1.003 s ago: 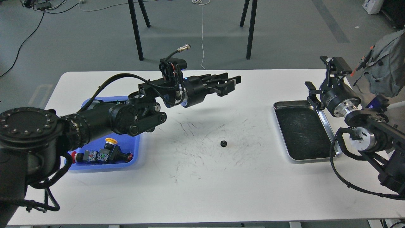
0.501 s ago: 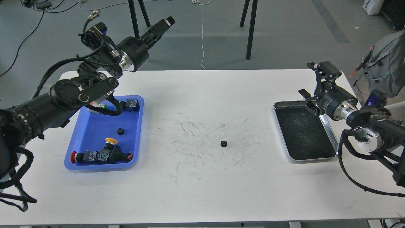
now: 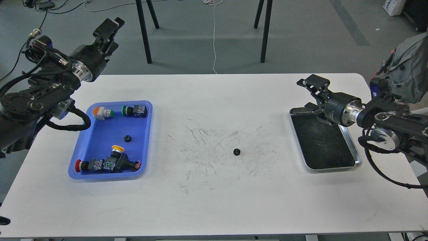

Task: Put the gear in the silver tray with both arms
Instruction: 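Release the gear onto the table and retract the left gripper, then reach the right gripper to the black gear and grasp it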

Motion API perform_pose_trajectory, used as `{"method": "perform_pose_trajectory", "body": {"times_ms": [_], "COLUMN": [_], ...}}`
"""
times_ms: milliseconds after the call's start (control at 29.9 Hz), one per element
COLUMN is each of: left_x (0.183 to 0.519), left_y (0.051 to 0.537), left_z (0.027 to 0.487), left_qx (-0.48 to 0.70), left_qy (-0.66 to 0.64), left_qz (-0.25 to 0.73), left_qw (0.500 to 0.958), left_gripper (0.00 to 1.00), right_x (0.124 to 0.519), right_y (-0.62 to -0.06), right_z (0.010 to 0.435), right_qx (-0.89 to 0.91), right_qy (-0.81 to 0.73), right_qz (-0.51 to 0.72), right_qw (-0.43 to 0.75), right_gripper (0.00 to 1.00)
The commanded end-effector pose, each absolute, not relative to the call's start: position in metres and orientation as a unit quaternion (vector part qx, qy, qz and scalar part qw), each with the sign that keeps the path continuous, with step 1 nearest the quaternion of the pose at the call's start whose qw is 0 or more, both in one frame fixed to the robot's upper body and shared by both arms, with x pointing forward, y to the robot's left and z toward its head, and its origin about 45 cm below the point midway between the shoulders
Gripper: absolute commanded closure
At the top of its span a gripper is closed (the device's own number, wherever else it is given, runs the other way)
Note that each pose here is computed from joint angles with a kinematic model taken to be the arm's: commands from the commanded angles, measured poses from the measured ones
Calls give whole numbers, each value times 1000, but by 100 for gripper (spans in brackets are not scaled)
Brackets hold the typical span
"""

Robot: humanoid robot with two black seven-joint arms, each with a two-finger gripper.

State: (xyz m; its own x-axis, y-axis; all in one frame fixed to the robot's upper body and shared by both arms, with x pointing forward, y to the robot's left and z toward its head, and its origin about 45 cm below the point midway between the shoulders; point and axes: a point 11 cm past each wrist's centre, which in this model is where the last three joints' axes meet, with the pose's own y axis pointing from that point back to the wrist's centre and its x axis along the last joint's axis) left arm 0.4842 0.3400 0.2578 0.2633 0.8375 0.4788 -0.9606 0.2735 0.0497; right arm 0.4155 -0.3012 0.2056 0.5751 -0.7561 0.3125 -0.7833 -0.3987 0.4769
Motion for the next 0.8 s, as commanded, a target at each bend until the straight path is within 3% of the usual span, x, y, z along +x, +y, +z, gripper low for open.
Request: {"method": "perform_pose_trajectory", "body": {"times_ms": [0,167,301,769], "left_x": [475,470,469,459], "left_y": [357,359,367,398], "left_z": [247,251,258,238], "left_qx": [175,126,59,47], "left_qy": [-158,-81,-22,14], "left_qz": [577,540,533,572], "left_qw": [782,829,843,819], "left_gripper": [0,0,0,0], "right_x": [417,419,421,407], "right_y": [-289,-275,-264,-210], "right_z": [208,204,209,194], "right_qx": [841,838,843,819], "right_qy": [-424,-392,-372,-165], "right_qz": [78,131,147,315], "right_qw": [327,356,360,450], "right_gripper": [16,15,7,4]}}
